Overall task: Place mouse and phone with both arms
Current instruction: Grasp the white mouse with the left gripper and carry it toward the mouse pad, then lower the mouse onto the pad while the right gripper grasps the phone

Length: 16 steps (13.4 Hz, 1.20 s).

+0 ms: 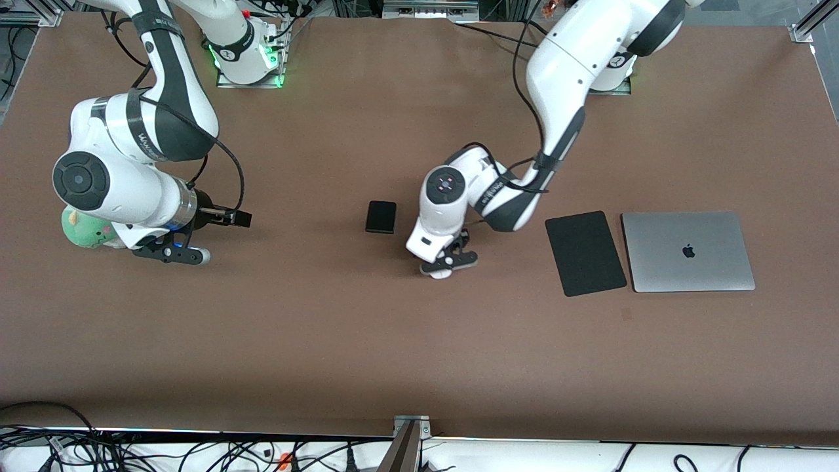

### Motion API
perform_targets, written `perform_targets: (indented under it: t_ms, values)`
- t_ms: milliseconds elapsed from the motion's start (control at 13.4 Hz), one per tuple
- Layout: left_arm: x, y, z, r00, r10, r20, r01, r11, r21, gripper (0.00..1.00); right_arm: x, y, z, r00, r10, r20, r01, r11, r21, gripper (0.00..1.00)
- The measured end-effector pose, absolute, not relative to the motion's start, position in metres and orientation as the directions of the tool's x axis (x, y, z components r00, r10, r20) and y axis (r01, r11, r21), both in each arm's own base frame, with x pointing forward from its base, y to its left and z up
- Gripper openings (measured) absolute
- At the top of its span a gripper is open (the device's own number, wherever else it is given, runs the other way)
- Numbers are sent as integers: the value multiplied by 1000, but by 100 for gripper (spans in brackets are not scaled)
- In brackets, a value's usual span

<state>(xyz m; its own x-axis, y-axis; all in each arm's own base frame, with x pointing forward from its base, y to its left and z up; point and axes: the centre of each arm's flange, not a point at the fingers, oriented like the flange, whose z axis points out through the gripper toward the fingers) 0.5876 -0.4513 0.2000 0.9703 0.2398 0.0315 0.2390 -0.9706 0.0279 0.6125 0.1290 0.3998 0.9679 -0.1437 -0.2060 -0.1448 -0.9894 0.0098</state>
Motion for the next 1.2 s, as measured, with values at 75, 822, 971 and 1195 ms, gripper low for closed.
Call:
perform_targets:
  t_ms: [75,822,971,1195]
  values:
    - [597,-436,207,970,240,25,240,-971,12,67,613,129,400,968,-144,-206,-145,-989,10,100]
    - [613,-266,239,991,131,37,132,-991,-21,63,607,192,400,983,-123,-134,-124,-992,-2,100]
    - [606,-211,225,995,85,46,86,-996,-13,63,600,228,397,987,-121,-107,-123,-992,-6,100]
    - [592,-155,212,997,68,19,69,-997,-21,63,583,284,381,994,-62,-90,-63,-998,-7,100]
